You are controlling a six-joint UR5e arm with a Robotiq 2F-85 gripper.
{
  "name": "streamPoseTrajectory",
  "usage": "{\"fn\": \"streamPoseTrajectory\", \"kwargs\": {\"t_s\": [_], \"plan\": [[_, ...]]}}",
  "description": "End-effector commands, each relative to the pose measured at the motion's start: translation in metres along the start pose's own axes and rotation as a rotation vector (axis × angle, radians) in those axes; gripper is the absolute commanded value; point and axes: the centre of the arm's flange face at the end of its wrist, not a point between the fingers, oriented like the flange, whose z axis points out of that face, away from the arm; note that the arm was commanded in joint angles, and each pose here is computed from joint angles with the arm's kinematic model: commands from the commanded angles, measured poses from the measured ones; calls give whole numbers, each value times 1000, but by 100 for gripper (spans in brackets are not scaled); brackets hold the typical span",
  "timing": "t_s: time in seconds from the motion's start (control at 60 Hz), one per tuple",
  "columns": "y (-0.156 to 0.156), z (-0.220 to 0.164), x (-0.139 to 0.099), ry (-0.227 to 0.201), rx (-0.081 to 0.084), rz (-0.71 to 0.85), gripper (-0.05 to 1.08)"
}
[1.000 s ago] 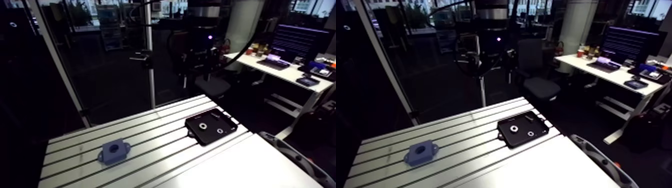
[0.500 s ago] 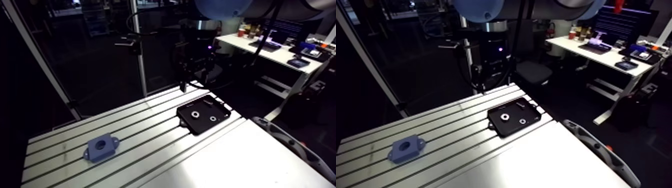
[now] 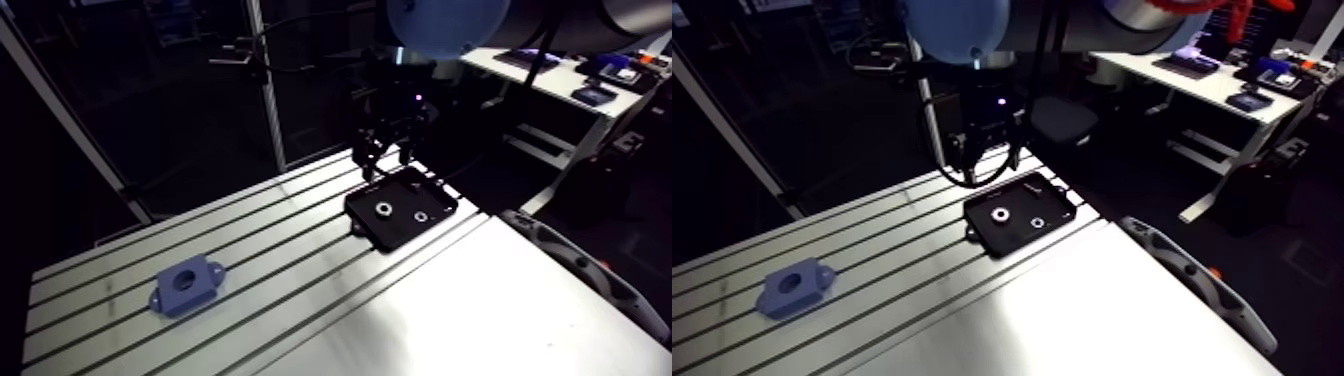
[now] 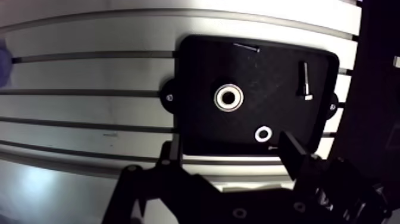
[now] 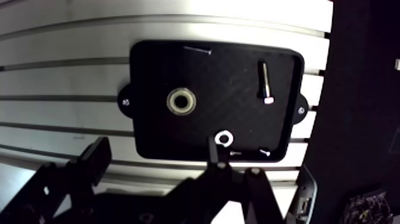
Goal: Pick up the bearing and press it into the housing until flush.
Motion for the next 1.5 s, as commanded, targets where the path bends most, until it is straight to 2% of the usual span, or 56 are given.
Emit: {"fn": "streamPoseTrajectory", "kwargs": {"t_s": [0.017,0.1,0.217,0.25,0.4,0.767,0.85,0.9,0.983,1.5], "plan": [[10,29,2,-23,16,19,32],[13,39,2,-37,27,25,32],[16,45,3,-39,27,28,33],[18,50,2,-37,26,33,39],[18,53,3,-36,19,33,34],[15,65,0,-53,34,40,35],[14,65,1,-50,31,39,35],[14,64,2,-34,17,38,35],[14,67,2,-25,10,37,35],[14,81,4,-43,25,59,35]]}}
